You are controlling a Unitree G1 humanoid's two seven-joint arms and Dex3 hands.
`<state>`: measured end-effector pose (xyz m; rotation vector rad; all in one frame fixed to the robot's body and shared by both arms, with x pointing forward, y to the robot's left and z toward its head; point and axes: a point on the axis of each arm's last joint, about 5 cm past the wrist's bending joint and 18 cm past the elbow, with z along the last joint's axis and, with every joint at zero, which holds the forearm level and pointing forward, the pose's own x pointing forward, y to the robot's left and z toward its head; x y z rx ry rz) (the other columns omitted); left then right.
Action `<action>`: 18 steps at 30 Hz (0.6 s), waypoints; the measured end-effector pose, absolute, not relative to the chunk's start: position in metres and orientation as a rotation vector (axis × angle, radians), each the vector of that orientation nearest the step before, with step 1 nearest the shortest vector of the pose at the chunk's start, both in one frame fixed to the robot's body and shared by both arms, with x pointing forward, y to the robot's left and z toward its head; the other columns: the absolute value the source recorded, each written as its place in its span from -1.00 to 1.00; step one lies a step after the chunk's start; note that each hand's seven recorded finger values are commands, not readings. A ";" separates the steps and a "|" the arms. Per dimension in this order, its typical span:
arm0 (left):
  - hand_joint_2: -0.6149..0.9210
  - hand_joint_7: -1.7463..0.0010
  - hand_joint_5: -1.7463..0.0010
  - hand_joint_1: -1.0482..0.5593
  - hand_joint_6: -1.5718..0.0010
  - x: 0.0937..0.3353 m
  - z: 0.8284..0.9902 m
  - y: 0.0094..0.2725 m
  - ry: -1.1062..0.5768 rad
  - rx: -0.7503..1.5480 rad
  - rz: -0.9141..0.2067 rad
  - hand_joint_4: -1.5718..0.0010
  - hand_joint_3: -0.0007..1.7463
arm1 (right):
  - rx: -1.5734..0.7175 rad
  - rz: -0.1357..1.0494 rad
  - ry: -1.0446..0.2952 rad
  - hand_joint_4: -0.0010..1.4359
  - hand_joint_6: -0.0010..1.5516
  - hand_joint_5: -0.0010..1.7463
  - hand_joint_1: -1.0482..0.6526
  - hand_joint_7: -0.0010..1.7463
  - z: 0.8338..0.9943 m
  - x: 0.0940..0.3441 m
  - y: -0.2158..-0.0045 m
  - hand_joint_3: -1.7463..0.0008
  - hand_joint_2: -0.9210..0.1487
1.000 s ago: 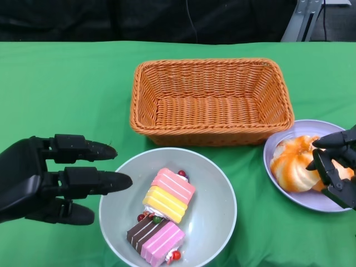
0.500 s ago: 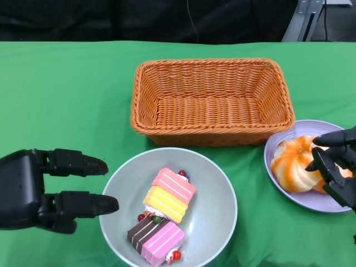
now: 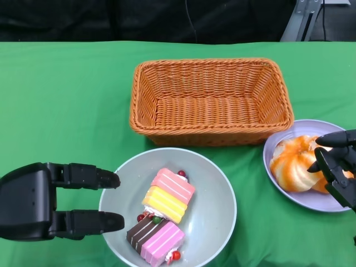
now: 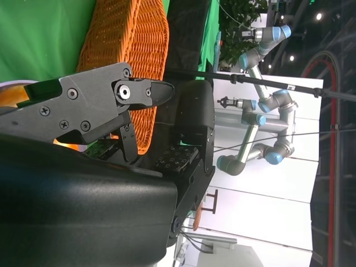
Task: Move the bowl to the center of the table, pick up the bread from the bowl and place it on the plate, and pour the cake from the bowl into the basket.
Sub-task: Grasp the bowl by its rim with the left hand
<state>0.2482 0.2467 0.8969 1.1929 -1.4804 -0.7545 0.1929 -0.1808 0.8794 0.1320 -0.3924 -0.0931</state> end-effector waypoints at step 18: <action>0.74 0.99 0.84 -0.38 -0.09 0.246 0.889 0.242 -1.491 1.201 -0.828 0.03 -1.00 | 0.149 -0.114 -0.379 -0.09 -0.11 0.74 0.03 0.22 0.879 0.188 -0.180 0.74 -1.00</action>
